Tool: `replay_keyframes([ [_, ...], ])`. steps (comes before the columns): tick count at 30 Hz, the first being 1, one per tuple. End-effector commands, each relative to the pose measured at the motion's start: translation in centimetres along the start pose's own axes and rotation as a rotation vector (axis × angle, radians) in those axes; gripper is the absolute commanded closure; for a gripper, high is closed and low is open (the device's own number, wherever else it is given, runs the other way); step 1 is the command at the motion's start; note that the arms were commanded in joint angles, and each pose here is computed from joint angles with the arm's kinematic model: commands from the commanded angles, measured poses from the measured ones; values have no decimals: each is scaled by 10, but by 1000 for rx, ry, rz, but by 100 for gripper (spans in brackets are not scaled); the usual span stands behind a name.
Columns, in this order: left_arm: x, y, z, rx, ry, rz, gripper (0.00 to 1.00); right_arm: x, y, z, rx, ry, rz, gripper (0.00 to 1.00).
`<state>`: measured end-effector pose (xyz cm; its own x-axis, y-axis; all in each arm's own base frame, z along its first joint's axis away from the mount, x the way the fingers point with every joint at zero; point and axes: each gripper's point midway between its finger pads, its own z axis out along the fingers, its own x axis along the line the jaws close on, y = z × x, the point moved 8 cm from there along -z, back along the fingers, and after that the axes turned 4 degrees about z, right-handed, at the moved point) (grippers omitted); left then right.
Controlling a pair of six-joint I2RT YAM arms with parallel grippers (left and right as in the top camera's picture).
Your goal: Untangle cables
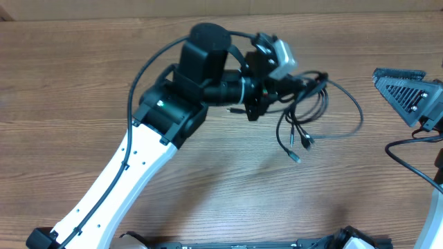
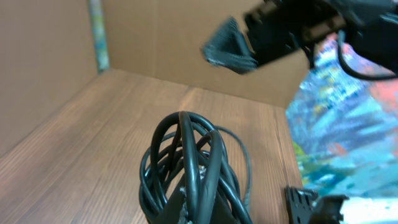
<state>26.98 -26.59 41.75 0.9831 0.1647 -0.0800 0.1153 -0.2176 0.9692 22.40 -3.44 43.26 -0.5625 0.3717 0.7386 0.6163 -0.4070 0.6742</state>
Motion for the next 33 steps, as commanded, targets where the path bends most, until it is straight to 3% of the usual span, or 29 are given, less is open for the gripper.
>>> replay_keyframes([
  [1, 4, 10, -6, -44, -1, -47, 96, 3, -3, 1, 29, 27, 27, 0],
  [19, -3, 36, -1, -165, -10, -11, 96, 23, -29, 52, 230, 198, 61, 0],
  [33, -12, 43, 10, -194, 36, -29, 96, 29, -36, 70, 256, 215, 60, 1],
])
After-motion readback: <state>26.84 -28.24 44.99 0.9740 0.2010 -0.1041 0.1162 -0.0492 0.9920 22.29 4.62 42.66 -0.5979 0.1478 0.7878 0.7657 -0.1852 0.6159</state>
